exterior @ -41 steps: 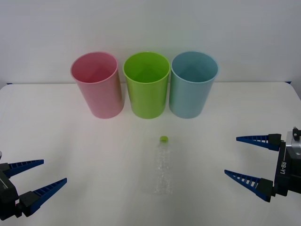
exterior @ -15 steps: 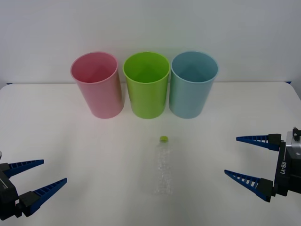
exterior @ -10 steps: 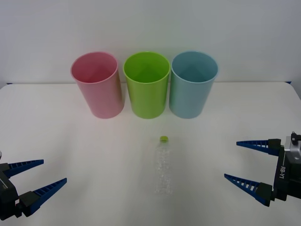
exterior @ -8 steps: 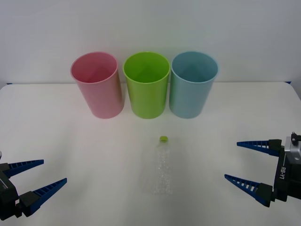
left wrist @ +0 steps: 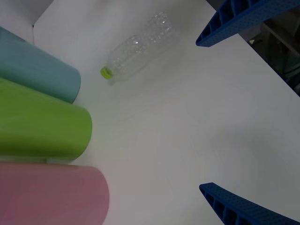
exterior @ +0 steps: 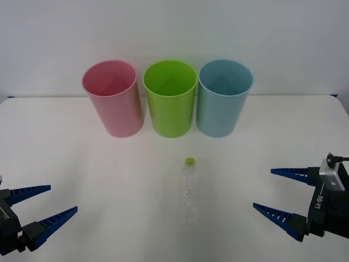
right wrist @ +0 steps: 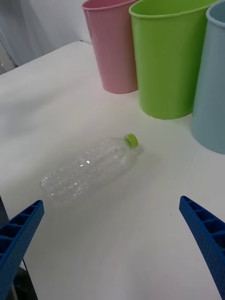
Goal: Put cans in the blue bin and PET bottles in the pink bin and trash in the green bin.
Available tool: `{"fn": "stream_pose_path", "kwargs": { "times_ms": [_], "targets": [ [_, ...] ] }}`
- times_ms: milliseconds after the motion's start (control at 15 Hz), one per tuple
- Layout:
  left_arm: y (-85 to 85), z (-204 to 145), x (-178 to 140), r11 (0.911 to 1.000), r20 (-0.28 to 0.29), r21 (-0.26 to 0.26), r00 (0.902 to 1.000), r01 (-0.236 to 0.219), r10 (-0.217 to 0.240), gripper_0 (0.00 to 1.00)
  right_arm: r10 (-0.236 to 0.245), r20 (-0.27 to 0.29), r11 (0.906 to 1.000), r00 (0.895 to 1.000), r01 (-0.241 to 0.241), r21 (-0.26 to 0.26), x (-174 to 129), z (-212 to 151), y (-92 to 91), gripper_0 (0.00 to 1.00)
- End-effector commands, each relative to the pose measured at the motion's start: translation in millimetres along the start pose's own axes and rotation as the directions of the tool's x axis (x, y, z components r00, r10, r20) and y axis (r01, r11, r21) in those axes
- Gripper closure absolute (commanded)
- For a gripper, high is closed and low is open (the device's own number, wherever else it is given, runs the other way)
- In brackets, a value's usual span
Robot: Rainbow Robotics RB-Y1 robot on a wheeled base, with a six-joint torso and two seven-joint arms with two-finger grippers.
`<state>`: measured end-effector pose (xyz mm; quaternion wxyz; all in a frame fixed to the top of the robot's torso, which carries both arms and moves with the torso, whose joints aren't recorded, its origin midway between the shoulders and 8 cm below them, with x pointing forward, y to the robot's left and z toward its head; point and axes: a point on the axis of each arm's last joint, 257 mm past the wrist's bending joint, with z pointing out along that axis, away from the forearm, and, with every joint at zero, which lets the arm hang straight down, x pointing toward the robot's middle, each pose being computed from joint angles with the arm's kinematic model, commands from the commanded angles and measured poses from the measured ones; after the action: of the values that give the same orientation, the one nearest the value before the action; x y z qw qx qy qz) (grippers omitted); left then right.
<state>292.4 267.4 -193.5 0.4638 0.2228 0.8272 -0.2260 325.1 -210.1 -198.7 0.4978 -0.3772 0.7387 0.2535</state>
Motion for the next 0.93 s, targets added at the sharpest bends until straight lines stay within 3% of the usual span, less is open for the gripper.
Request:
{"fn": "stream_pose_path", "kwargs": {
  "times_ms": [67,200,467,800,933],
  "targets": [
    [0.0,0.0,0.0,1.0000,0.000,0.000,1.0000,0.000,0.000,0.00,0.076,-0.005,0.9963,0.997,-0.076,0.040,-0.5,10.0,9.1,0.00],
    [0.0,0.0,0.0,1.0000,0.000,0.000,1.0000,0.000,0.000,0.00,0.125,-0.001,0.9901,0.992,-0.125,0.064,-0.3,17.1,10.4,0.00],
    [0.0,0.0,0.0,1.0000,0.000,0.000,1.0000,0.000,0.000,0.00,0.232,-0.016,0.9660,0.973,-0.228,0.122,12.1,23.0,1.9,0.00],
    [0.0,0.0,0.0,1.0000,0.000,0.000,1.0000,0.000,0.000,0.00,0.281,-0.085,0.9420,0.956,-0.257,0.215,22.9,25.4,-6.2,0.00],
    [0.0,0.0,0.0,1.0000,0.000,0.000,1.0000,0.000,0.000,0.00,0.295,-0.104,0.9381,0.950,-0.267,0.220,19.1,38.4,2.3,0.00]
  ]
}}
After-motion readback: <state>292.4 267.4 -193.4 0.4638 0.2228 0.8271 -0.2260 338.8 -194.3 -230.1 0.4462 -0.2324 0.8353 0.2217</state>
